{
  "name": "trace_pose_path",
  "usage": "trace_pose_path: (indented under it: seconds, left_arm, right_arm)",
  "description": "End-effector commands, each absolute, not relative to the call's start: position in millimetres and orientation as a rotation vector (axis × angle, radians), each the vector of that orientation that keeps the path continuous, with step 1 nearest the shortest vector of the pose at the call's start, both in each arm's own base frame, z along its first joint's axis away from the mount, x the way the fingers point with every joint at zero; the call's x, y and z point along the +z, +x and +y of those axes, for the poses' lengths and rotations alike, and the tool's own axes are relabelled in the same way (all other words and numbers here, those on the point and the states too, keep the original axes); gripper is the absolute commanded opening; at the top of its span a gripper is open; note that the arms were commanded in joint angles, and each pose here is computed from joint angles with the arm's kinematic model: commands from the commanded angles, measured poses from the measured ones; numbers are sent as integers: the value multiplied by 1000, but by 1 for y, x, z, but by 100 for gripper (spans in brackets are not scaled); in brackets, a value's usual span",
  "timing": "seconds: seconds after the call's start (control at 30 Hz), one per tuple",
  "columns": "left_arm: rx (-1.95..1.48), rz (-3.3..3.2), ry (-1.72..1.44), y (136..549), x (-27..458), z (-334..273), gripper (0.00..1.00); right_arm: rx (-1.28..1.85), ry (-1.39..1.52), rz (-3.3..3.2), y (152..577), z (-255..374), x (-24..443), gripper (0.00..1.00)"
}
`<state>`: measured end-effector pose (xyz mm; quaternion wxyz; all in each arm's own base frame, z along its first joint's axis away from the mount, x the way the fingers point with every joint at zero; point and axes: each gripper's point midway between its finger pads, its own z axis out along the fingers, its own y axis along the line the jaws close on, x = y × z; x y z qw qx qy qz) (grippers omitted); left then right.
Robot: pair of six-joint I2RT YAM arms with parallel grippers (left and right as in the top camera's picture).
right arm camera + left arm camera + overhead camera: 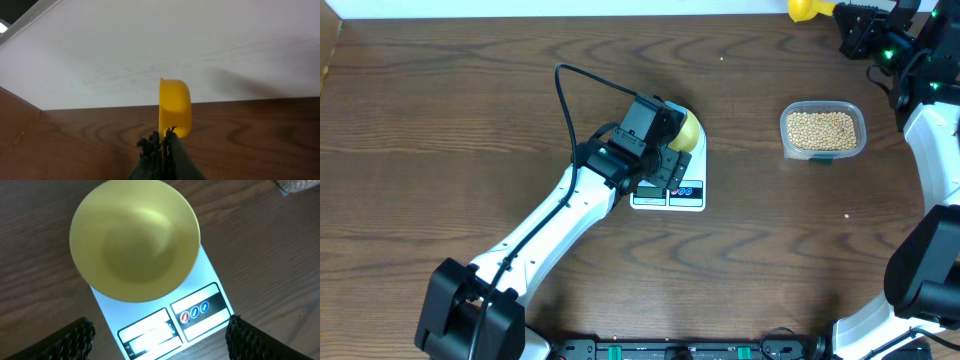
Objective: Scoop item into bowl and weigh 50g on scale
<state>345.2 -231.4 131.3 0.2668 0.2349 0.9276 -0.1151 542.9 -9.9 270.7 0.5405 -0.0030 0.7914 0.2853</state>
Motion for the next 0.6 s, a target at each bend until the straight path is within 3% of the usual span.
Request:
trace_pose_path:
  seconds: [0.0,0.57]
  left_arm:
    - [-308,2540,581,344,124,-229,86]
    - [-269,2685,560,332,85,-226,86]
  right_arm:
    - [672,-38,1864,543,-7,279,1]
    - [671,-37,1865,543,-7,279,1]
